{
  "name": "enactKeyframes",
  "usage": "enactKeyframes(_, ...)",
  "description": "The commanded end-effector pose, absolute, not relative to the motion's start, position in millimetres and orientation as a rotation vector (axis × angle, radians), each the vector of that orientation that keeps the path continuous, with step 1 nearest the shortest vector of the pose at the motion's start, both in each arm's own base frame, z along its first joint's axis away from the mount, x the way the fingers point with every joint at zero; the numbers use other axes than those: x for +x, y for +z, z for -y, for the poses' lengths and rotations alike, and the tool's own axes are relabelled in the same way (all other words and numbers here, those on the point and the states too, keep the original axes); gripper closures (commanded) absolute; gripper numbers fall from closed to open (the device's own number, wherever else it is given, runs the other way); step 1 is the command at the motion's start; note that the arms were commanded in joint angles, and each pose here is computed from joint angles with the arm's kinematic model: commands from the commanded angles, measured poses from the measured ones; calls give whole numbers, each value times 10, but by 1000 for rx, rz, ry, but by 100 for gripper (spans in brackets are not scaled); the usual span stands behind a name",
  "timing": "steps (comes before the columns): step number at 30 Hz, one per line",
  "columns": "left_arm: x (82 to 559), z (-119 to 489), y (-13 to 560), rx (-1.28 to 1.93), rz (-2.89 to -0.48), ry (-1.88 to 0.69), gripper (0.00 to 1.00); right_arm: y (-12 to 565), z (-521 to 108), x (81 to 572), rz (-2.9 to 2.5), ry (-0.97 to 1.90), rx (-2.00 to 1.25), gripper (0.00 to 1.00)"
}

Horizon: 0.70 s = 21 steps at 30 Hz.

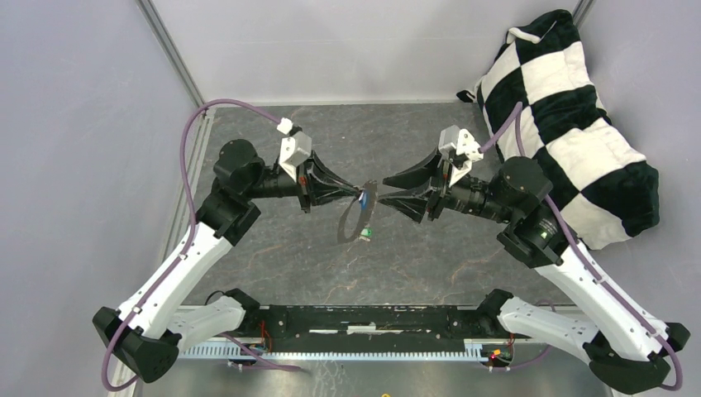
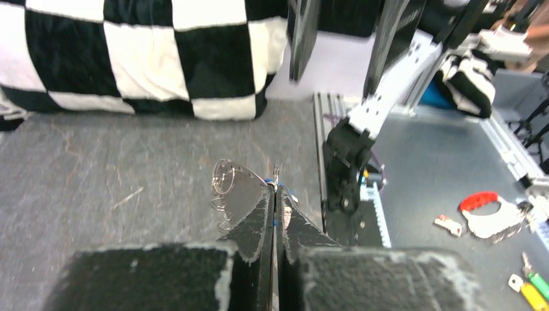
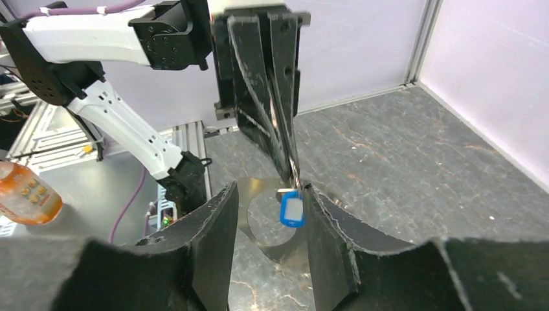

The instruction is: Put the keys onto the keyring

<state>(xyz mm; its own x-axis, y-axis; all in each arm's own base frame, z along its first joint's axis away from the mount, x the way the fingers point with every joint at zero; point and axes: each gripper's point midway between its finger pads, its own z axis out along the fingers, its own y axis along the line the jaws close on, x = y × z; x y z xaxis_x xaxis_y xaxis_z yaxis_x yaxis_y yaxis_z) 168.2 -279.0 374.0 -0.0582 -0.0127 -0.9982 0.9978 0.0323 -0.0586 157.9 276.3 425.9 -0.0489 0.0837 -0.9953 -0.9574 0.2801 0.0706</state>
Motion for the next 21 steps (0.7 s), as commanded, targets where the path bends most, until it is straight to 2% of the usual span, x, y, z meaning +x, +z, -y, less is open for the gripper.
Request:
enactKeyframes(1, 1586, 2794, 4298, 1027, -1121, -1334, 98, 4182, -2832, 1564, -1340, 1184, -846, 53)
enactKeyframes(5, 1531, 2781, 4354, 1044, -1083, -1338, 98, 4076, -2870, 1495, -1345, 1263, -836, 52)
enactKeyframes(21, 1419, 2741, 4284, 1126, -1014, -1298, 98, 4243, -2972, 1360, -1184, 1466, -792, 52)
